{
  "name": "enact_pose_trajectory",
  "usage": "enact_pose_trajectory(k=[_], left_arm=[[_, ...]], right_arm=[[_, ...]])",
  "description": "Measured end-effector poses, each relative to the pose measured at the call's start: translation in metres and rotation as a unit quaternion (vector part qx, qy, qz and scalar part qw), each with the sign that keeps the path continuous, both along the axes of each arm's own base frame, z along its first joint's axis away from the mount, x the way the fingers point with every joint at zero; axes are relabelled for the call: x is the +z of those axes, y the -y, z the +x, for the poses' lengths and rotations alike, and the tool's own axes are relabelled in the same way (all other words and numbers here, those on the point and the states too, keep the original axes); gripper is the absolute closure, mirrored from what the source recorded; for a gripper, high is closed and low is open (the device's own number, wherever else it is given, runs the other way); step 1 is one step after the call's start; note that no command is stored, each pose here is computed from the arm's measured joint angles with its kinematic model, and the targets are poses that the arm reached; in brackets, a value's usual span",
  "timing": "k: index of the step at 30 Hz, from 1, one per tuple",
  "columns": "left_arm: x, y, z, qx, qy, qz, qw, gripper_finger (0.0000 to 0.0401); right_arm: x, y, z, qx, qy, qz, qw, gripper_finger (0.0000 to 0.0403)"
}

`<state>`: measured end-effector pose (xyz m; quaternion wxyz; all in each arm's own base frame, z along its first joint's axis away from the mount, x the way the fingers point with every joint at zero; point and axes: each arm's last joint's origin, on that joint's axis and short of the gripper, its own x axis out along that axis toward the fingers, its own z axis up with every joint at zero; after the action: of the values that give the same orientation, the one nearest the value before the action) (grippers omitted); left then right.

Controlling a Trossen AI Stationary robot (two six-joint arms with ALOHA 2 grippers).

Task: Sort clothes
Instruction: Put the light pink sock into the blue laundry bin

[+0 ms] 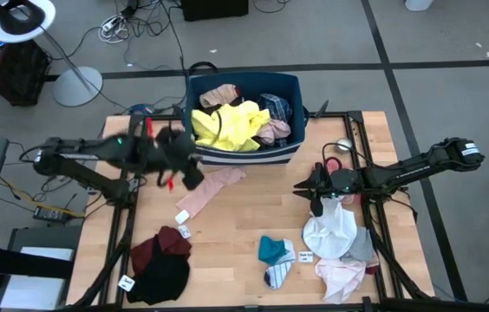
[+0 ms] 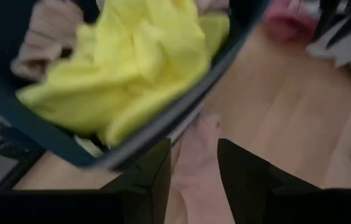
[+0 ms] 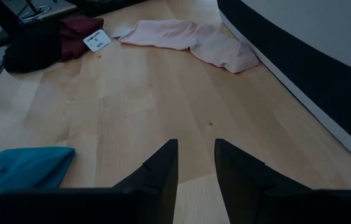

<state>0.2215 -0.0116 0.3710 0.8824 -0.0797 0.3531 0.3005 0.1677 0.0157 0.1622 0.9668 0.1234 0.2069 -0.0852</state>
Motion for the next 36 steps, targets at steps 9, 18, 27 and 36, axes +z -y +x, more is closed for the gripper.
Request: enact_pose_trajectory(k=[9, 18, 27, 36], left_arm=[[-0.105, 0.03, -0.001, 0.049, -0.018, -0.01, 0.999, 0.0264], [-0.208, 0.022, -0.007, 0.086, 0.091, -0.059, 0.99, 0.0264], [-0.273, 0.005, -0.024, 0.15, 0.108, -0.118, 0.976, 0.0265], [-0.268, 0.01, -0.004, 0.086, 0.076, -0.144, 0.983, 0.0389]], right_arm=[[0.0, 0.0, 0.0, 0.0, 0.0, 0.0, 1.0, 0.0296], [0.0, 0.0, 0.0, -0.001, 0.002, 0.003, 1.0, 0.0296], [0.0, 0.0, 0.0, -0.001, 0.002, 0.004, 1.0, 0.0296], [0.0, 0.0, 0.0, -0.002, 0.002, 0.004, 1.0, 0.0296]])
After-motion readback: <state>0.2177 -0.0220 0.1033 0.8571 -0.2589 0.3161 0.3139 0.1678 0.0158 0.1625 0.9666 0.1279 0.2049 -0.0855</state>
